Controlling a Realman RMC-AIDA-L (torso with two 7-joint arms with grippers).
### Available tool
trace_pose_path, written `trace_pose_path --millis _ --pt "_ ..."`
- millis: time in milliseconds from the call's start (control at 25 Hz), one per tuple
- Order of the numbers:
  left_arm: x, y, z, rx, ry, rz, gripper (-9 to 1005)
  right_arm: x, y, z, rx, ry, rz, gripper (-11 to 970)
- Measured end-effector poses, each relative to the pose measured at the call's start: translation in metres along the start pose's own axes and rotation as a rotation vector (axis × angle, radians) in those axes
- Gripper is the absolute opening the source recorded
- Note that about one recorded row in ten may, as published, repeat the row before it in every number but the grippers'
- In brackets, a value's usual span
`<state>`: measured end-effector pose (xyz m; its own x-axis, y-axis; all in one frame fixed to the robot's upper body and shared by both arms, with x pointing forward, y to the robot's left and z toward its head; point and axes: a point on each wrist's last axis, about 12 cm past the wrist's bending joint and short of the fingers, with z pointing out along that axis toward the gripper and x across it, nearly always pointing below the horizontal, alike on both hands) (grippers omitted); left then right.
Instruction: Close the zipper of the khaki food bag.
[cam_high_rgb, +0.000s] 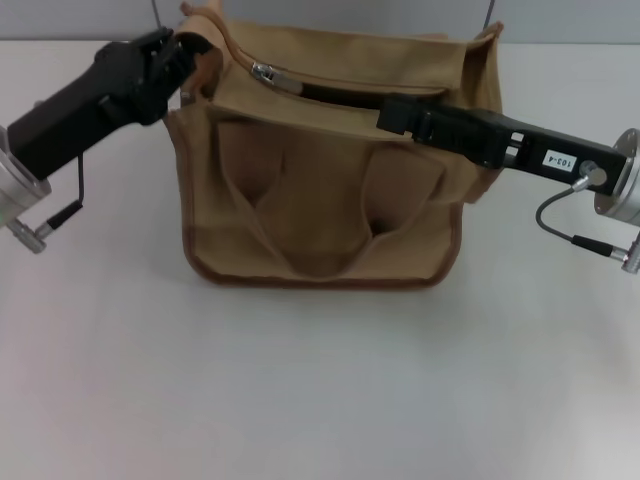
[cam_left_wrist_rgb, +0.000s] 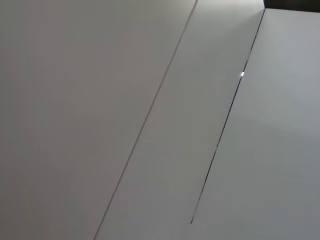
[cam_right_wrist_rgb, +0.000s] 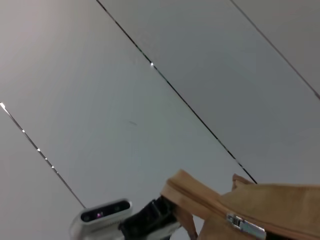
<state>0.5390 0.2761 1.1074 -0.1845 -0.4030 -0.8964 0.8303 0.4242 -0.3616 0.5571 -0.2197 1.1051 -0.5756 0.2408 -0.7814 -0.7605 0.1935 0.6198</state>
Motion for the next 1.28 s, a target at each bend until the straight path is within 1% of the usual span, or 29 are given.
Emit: trace_pose_path --millis 160,400,480,520,720,760,800,960,1160,1280 --pt "-0.013 0.003 0.012 0.026 -0.006 -0.006 21 0.006 0.001 -0.005 0.0 -0.015 -0.012 757" --pt "-0.017 0.002 0.023 0.064 -0.005 -0.001 21 0.011 0.005 -0.009 -0.017 -0.052 -0.028 757" --pt "-0.013 -0.001 0.028 0.096 0.026 0.006 22 0.011 0.006 -0.007 -0.029 -0.054 -0.035 757" --pt "-0.013 -0.001 0.028 0.096 0.026 0.006 22 0.011 0.006 -0.007 -0.029 -0.054 -0.035 757" --pt "-0.009 -0.003 0.028 0.108 0.04 0.003 22 0.002 0.006 0.004 -0.057 -0.051 -0.053 757" --pt "-0.009 -0.004 0.028 0.11 0.039 0.001 22 -0.004 0.006 0.012 -0.071 -0.042 -0.059 757" --pt "-0.009 -0.004 0.028 0.11 0.039 0.001 22 -0.004 0.006 0.012 -0.071 -0.042 -0.059 758" --pt "-0.009 -0.004 0.027 0.107 0.034 -0.001 22 -0.01 0.005 0.028 -0.081 -0.021 -0.062 758" --pt "-0.009 -0.004 0.027 0.106 0.029 -0.001 22 -0.008 0.001 0.037 -0.055 0.009 -0.064 758" --pt "-0.009 -0.004 0.027 0.105 0.027 -0.001 22 -0.006 0.001 0.041 -0.058 0.016 -0.07 758"
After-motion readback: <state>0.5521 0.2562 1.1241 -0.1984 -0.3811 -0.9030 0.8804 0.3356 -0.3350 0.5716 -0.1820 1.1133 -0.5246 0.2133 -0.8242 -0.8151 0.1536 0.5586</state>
